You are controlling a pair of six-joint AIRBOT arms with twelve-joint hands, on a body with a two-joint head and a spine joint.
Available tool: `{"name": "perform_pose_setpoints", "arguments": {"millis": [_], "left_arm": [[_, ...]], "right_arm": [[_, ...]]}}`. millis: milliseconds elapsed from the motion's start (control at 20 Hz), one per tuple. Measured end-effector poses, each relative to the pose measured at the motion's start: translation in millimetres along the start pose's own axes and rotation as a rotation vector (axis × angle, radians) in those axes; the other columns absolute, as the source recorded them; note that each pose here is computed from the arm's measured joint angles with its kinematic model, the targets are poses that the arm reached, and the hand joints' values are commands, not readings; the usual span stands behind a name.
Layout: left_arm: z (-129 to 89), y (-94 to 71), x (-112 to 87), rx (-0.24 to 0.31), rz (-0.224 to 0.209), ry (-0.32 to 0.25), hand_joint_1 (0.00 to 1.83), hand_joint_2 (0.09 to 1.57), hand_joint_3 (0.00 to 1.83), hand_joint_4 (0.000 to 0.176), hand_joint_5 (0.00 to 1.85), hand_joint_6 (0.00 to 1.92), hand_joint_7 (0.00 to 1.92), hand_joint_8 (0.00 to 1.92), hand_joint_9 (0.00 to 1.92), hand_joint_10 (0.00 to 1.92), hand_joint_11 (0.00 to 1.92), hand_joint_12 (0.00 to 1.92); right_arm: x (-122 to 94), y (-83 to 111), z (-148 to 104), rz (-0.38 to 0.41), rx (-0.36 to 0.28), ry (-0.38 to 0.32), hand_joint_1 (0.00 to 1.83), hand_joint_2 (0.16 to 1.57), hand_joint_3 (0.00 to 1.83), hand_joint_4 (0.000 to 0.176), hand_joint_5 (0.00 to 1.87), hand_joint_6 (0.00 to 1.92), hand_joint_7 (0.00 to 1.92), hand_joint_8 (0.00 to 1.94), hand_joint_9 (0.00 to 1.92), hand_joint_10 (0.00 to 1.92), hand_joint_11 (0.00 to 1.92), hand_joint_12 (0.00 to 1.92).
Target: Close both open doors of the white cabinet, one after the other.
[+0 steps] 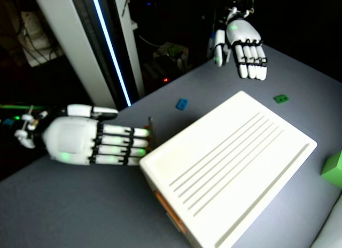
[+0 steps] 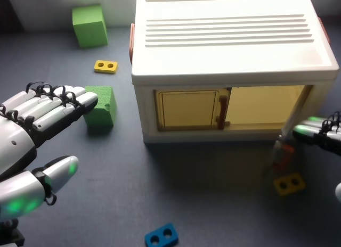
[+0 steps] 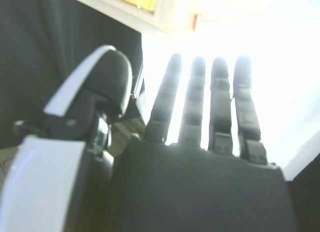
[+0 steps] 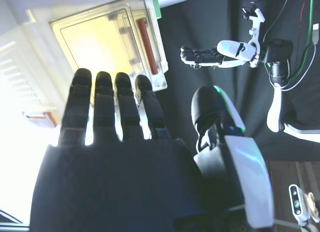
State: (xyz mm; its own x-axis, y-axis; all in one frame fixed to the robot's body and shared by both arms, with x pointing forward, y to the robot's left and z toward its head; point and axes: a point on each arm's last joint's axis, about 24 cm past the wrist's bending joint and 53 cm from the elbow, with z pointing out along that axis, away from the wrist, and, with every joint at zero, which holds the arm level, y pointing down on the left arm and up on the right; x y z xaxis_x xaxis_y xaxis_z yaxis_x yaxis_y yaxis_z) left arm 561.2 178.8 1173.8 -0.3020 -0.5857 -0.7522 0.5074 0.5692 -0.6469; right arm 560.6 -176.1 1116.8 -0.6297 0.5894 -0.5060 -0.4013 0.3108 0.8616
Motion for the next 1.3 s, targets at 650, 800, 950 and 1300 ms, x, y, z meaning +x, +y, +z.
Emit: {"name": "perform_pose_setpoints", "arguments": {"millis": [650,800,950,1300], "left_arm": [[0.1,-1.1,0.5,0.006,0.001,0.004,0.00,1.57,0.17,0.000,0.06,0.00,0.06,0.00,0.10,0.00,0.00,0.58],[0.1,-1.4,0.1,0.008,0.001,0.002,0.00,1.57,0.16,0.000,0.07,0.00,0.06,0.00,0.10,0.00,0.00,0.54],[0.1,-1.6,-0.1,0.008,0.001,0.001,0.00,1.57,0.15,0.000,0.07,0.00,0.06,0.00,0.08,0.00,0.00,0.49],[-1.3,-1.9,0.1,0.011,0.002,0.001,0.00,1.57,0.17,0.000,0.04,0.00,0.02,0.00,0.05,0.00,0.00,0.32]], "right_arm": [[3.1,16.4,22.4,-0.025,-0.077,0.021,0.00,1.49,0.00,0.000,0.03,0.00,0.00,0.00,0.00,0.00,0.00,0.00],[2.7,16.6,25.7,-0.028,-0.083,0.020,0.00,1.51,0.01,0.000,0.03,0.00,0.00,0.00,0.00,0.00,0.00,0.00],[2.4,16.0,32.9,-0.029,-0.091,0.016,0.00,1.51,0.01,0.000,0.02,0.00,0.01,0.00,0.00,0.00,0.01,0.00],[7.8,17.2,33.2,0.022,-0.097,0.039,0.00,1.51,0.00,0.000,0.02,0.01,0.00,0.00,0.00,0.00,0.00,0.00]]}}
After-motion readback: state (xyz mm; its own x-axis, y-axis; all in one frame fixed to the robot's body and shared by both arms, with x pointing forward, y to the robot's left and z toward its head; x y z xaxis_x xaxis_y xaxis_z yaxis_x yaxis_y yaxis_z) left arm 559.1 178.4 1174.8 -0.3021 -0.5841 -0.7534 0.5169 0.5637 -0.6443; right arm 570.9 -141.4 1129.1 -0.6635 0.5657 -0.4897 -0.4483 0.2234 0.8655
